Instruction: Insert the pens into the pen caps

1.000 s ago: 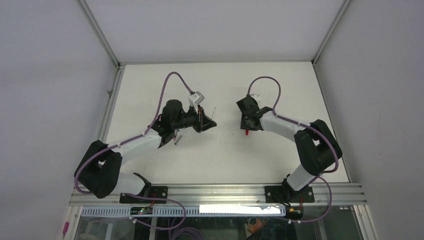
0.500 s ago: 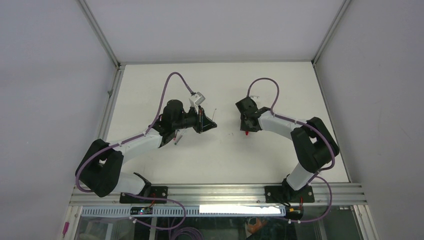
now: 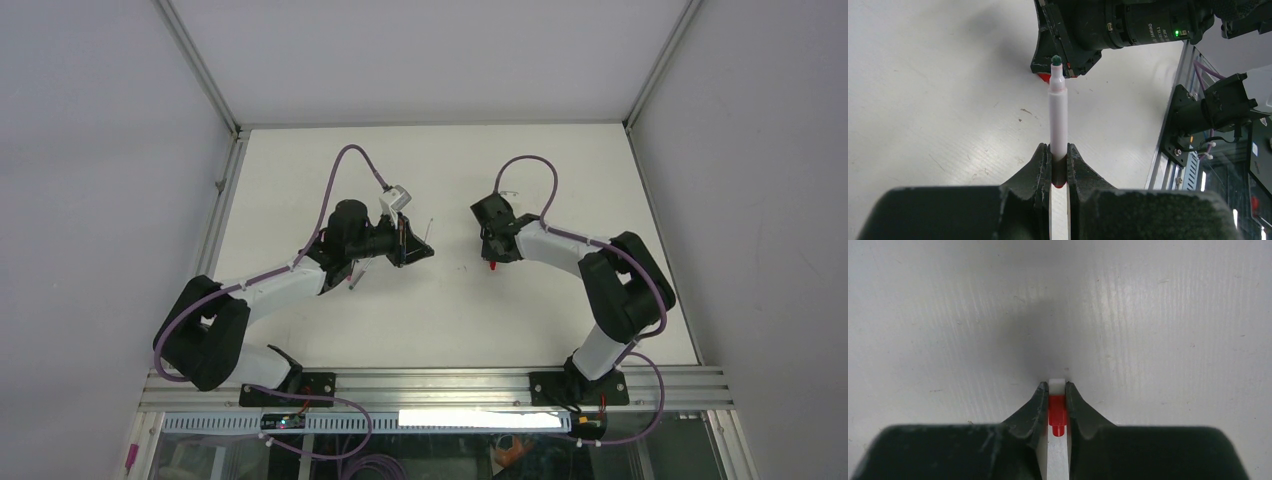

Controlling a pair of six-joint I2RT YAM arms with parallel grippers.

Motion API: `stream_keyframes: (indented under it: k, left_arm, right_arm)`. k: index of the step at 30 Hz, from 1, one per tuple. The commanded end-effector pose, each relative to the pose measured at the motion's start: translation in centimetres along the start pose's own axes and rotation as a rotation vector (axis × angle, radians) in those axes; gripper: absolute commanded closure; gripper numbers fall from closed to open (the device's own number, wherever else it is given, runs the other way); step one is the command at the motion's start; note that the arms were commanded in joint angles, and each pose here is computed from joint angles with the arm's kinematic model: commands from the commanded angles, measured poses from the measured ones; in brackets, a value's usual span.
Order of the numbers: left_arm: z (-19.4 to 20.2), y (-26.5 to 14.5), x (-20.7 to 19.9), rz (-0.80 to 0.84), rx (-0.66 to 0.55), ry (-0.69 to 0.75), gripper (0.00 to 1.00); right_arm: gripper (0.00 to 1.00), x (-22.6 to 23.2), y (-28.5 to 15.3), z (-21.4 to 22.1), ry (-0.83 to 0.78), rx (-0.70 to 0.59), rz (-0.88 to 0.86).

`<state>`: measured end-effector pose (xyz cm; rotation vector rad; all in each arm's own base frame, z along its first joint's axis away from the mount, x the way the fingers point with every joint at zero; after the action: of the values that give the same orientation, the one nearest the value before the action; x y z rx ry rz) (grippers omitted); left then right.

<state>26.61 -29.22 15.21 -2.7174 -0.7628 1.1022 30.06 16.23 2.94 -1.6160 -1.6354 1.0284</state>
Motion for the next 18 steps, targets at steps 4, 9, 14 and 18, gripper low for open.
stream_keyframes:
  k: [4,9,14,18]
  left_arm:
    - [-1.1,-0.3,-0.3,0.030,-0.034,0.025,1.00]
    - [-1.1,-0.1,-0.3,0.037,-0.028,0.018,1.00]
    - [-1.2,0.0,-0.3,0.043,-0.037,0.009,1.00]
    - [-1.2,0.6,-0.6,0.073,-0.037,-0.004,1.00]
  right_arm:
    - [0.98,0.5,0.4,0.1,0.015,0.029,-0.007]
    - [1.00,0.8,-0.1,-0.1,0.027,-0.001,-0.039]
    - [1.00,2.7,-2.4,-2.5,0.029,-0.151,-0.199]
    - [1.00,2.9,-5.8,-5.2,0.036,-0.318,-0.279]
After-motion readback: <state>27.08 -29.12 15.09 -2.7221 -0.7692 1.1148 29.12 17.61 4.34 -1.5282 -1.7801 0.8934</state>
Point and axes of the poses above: each gripper's point midway between its finger pads, its own y axis out along the fingers, its own x axis along the line the jaws close on, z = x × y, the point moved 1 cm from there along -y, back along the fingers, and after that the axes turned 11 degrees about -y, right-handed, at the moved point
